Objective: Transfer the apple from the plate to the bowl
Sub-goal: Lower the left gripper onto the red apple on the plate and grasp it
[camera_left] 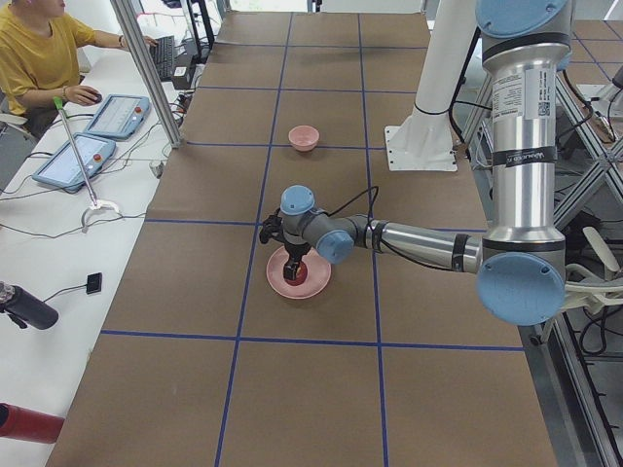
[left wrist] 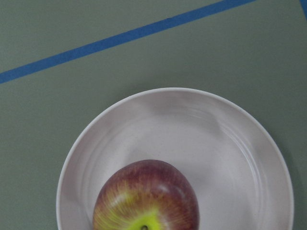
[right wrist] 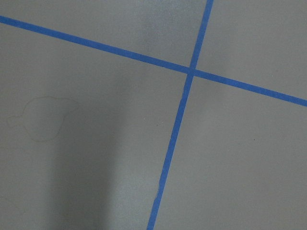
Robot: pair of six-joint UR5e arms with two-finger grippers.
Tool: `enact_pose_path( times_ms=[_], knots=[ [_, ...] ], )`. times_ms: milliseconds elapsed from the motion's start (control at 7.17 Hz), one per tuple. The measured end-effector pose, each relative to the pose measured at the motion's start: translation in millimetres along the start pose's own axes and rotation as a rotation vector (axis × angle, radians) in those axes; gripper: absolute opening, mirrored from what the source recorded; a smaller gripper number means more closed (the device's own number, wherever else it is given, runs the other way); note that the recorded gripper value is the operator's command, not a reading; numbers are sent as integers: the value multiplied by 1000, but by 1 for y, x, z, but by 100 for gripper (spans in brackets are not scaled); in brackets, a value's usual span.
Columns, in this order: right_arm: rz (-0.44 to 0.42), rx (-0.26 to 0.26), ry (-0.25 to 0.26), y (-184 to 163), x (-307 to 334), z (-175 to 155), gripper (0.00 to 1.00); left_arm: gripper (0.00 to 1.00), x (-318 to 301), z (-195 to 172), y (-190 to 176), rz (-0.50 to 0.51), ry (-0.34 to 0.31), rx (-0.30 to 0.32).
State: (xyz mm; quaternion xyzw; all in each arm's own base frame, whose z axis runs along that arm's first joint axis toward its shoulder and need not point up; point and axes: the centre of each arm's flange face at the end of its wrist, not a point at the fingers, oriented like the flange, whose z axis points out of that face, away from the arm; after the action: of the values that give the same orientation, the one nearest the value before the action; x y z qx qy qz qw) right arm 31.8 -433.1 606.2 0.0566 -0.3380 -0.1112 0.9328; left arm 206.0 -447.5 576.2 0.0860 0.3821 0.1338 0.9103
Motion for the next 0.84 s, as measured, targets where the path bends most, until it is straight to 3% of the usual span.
enact_pose_path(
  times_ms=[837],
  knots=[
    [0, 0, 0, 0, 0, 0, 100, 98, -14, 27, -18, -33, -14, -25]
  ],
)
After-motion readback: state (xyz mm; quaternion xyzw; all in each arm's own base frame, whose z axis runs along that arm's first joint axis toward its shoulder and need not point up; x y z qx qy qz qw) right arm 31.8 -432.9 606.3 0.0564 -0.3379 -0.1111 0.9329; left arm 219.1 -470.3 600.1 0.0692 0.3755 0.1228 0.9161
